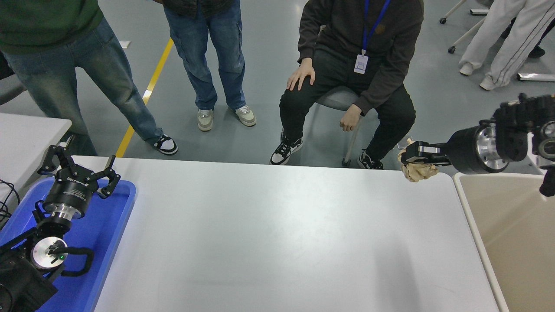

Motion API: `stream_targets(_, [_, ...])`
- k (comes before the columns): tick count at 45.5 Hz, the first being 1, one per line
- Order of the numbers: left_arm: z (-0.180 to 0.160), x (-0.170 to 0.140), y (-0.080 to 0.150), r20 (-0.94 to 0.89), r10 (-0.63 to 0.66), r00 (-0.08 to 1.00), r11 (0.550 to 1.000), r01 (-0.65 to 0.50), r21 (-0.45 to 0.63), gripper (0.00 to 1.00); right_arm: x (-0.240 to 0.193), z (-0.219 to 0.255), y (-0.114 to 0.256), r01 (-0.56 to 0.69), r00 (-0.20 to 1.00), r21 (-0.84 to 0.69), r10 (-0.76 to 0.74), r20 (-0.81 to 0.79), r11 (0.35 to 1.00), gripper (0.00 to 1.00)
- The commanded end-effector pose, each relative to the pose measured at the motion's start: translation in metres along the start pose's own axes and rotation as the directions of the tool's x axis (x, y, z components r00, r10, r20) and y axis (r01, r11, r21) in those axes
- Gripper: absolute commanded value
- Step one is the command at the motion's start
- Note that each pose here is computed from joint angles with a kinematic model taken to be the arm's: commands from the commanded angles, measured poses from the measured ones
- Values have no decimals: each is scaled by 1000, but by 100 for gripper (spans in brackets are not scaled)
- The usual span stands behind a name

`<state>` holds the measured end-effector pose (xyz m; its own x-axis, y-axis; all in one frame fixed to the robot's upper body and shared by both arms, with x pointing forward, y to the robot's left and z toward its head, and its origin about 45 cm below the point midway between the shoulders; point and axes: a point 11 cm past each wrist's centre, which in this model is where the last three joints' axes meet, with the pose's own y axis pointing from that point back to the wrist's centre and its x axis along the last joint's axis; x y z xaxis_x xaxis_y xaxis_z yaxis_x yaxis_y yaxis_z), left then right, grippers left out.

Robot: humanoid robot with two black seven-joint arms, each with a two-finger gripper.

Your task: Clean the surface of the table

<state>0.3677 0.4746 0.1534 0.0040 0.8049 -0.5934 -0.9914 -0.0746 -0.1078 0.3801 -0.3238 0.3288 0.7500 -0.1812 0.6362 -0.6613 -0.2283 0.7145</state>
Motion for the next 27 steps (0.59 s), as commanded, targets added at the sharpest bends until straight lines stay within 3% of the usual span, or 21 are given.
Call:
stream_targets(1, [0,0,0,0,0,1000,1000,0,0,100,11,49,26,-79,997,-66,79,-10,995,0])
stream_targets(27, [0,0,0,0,0,1000,1000,0,0,100,-4,155,64,-130,975,-197,162,153,972,0])
